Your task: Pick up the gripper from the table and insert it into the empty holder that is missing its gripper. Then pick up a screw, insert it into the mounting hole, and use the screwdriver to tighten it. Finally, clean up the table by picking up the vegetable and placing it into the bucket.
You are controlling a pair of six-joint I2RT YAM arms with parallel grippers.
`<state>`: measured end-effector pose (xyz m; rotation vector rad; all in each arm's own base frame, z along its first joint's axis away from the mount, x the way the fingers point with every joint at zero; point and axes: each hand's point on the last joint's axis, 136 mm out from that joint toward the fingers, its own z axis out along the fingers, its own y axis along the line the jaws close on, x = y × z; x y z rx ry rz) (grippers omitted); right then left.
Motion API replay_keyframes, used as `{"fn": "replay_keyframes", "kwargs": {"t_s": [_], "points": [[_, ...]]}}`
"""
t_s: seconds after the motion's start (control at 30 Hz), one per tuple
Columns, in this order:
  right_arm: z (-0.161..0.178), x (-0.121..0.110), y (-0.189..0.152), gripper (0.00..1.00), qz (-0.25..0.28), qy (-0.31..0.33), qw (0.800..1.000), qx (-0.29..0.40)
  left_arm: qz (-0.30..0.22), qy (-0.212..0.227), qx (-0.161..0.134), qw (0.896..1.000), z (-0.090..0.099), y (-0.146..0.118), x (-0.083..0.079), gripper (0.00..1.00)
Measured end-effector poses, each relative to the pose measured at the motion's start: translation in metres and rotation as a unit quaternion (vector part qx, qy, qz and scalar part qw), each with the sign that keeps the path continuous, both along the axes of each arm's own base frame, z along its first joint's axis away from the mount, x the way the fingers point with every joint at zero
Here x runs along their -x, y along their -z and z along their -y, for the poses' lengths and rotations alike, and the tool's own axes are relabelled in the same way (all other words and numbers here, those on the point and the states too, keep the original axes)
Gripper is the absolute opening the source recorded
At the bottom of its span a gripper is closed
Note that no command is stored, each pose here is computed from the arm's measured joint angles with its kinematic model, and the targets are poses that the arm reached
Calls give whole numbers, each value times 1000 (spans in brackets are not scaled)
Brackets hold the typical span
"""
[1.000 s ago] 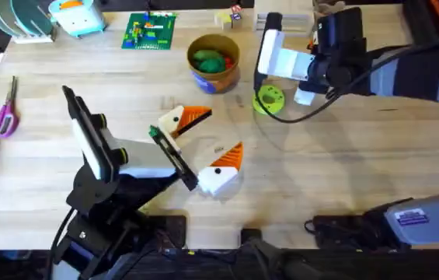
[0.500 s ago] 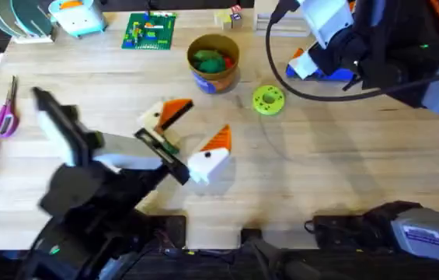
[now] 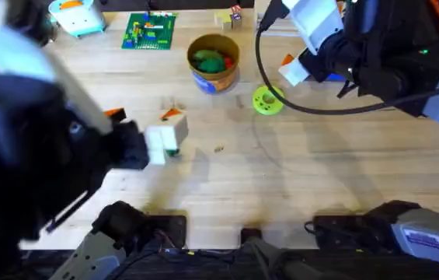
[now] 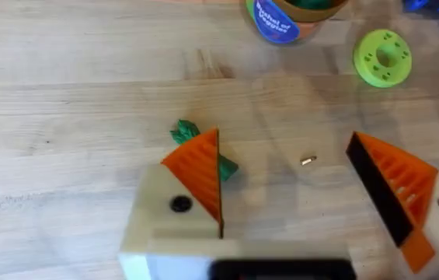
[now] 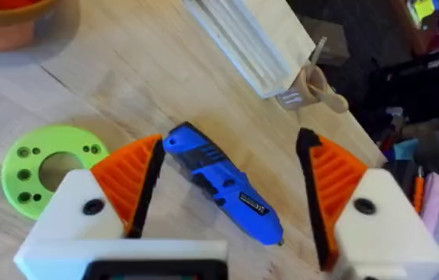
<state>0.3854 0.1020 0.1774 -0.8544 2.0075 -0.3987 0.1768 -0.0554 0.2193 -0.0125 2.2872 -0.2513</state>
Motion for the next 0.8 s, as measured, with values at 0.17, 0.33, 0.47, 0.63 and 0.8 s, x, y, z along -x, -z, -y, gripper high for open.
{"fn": "replay_keyframes", "kwargs": {"t_s": [0.17,0.33,0.47,0.63,0.8], "points": [[-3,1,0,991,-1,-4,1000,0,-54,-3,-24,998,16,8,-31,993],[-3,1,0,991,-1,-4,1000,-1,-131,-27,-35,990,18,38,-35,992],[-3,1,0,991,-1,-4,1000,-1,-195,-144,6,970,2,60,-35,992],[-3,1,0,991,-1,-4,1000,-1,-249,-240,39,938,-10,94,-47,992],[-3,1,0,991,-1,-4,1000,-1,-329,-275,40,903,-9,138,-42,991]]}}
